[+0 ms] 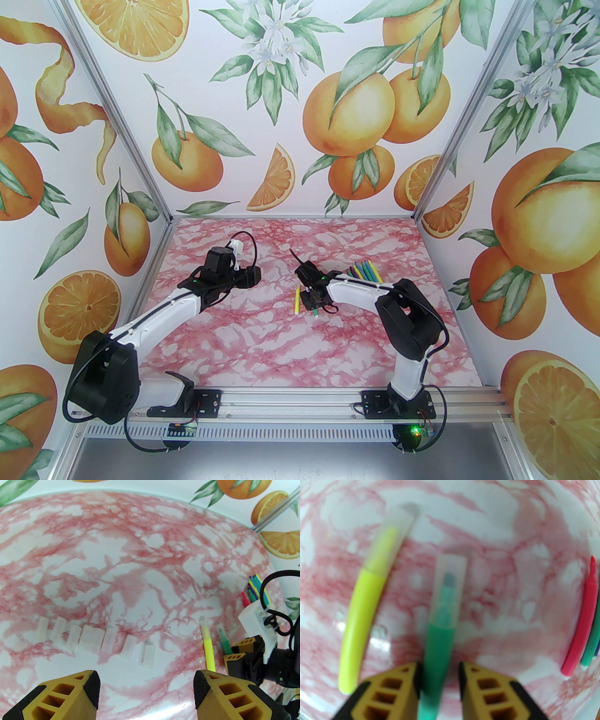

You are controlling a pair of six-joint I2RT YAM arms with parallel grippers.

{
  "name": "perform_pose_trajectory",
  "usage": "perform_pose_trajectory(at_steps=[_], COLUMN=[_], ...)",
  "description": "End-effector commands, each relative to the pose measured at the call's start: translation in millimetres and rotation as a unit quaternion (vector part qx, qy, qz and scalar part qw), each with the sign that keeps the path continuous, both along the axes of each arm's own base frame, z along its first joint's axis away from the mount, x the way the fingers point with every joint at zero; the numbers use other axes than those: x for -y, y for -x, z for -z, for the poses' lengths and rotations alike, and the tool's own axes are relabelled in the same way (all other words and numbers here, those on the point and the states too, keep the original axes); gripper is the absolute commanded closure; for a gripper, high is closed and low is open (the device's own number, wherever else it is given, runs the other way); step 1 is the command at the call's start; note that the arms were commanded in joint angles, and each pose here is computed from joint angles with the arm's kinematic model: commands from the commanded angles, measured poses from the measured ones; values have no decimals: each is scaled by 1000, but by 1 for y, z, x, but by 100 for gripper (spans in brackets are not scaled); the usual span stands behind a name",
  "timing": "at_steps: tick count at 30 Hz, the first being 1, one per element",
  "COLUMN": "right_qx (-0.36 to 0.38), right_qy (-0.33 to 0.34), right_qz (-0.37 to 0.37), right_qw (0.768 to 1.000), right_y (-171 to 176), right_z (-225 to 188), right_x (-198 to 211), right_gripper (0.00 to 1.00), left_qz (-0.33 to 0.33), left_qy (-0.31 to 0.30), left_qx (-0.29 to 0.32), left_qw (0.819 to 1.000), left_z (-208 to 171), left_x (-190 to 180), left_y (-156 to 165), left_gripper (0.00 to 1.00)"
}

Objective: Open the pen caps

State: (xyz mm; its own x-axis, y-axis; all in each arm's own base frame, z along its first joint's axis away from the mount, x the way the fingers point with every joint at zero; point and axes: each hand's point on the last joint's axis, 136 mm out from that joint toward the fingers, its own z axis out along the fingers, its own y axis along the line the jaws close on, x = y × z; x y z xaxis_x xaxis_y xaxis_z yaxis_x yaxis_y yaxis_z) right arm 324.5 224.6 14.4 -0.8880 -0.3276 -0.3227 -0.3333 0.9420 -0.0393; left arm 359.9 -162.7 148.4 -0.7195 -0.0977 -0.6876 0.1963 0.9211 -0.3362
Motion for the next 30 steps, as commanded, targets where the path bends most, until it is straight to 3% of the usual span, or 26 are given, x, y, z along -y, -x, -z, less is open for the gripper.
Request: perform_pose_trajectory(at_steps=[1,9,30], right_qx=[-56,-78,-114], right_qy=[34,29,-8], right_qz=[-6,1,13], right_qw=[998,997,993], right_y=[26,37,28], right_z=[16,22,35], right_x=[21,24,29], right_gripper=[67,70,71], left_qz=[-7,-7,-6], left_qy=[7,8,7], left_qx=[19,16,13], left_qw=[1000,1000,1000], left_z=[-9,-3,-1], left_x=[-4,-4,-4], left_y=[-2,-1,-4], left_gripper=[30,30,30])
